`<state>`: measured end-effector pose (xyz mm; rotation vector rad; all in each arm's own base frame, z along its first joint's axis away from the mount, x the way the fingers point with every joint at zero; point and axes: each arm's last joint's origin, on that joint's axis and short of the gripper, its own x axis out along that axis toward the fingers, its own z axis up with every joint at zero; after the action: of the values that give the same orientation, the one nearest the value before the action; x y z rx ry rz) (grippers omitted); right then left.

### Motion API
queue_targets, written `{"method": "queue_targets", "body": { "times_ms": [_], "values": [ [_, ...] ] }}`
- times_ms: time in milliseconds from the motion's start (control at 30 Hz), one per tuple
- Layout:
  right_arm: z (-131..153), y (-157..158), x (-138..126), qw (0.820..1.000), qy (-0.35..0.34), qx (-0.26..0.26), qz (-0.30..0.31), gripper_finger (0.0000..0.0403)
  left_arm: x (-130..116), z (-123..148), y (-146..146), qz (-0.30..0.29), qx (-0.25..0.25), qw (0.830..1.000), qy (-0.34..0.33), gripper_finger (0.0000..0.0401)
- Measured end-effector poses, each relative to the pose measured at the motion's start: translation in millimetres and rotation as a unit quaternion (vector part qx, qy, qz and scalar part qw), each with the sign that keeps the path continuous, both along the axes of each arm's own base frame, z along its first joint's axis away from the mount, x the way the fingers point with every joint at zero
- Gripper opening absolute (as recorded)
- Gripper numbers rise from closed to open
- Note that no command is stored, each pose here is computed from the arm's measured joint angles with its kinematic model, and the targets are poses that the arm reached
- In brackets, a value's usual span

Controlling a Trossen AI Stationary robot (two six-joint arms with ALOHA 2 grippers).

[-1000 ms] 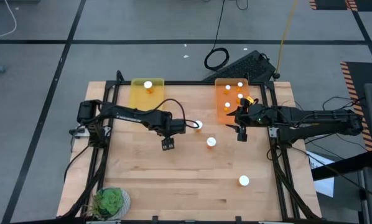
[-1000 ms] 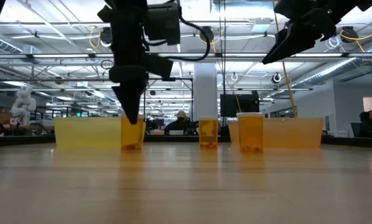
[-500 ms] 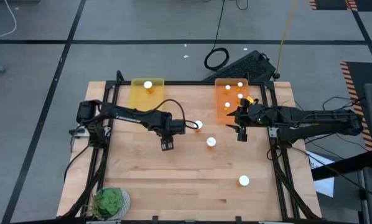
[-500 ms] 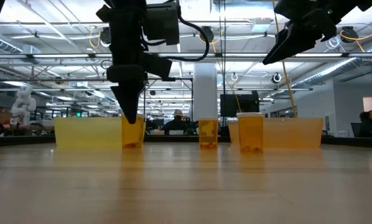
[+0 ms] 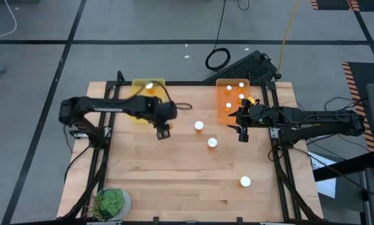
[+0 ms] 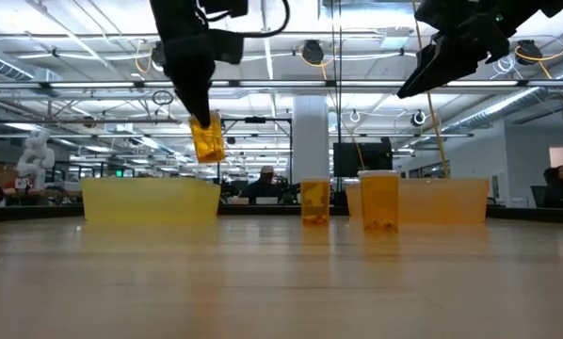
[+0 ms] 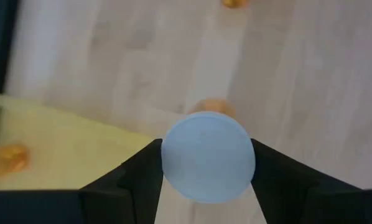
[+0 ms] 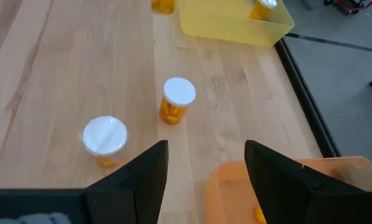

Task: Pick and place medicine bottles into bin by pill shape (circle, oval)
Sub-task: Put the large orange pill bottle into the yellow bin

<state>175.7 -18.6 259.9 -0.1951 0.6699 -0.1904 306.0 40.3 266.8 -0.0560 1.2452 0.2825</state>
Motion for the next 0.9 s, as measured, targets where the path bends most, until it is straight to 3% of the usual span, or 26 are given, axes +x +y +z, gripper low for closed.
{"method": "queue_targets", "body": {
  "times_ms": [267, 733, 900],
  "values": [
    [0.2, 0.0, 0.2, 1.0, -0.001, -0.001, 0.0, 0.0208, -27.2, 26.8, 41.2, 0.046, 0.023, 0.998, -0.033, 0.0217],
    [0.6, 0.0, 0.5, 1.0, -0.003, -0.003, 0.002, 0.0208, -61.2, 23.2, 130.9, 0.157, 0.075, 0.985, -0.014, 0.0218],
    [0.5, -0.1, 0.5, 1.0, -0.003, -0.003, 0.002, 0.0208, -65.7, 11.8, 153.2, 0.189, 0.069, 0.98, -0.004, 0.0218]
  ]
}}
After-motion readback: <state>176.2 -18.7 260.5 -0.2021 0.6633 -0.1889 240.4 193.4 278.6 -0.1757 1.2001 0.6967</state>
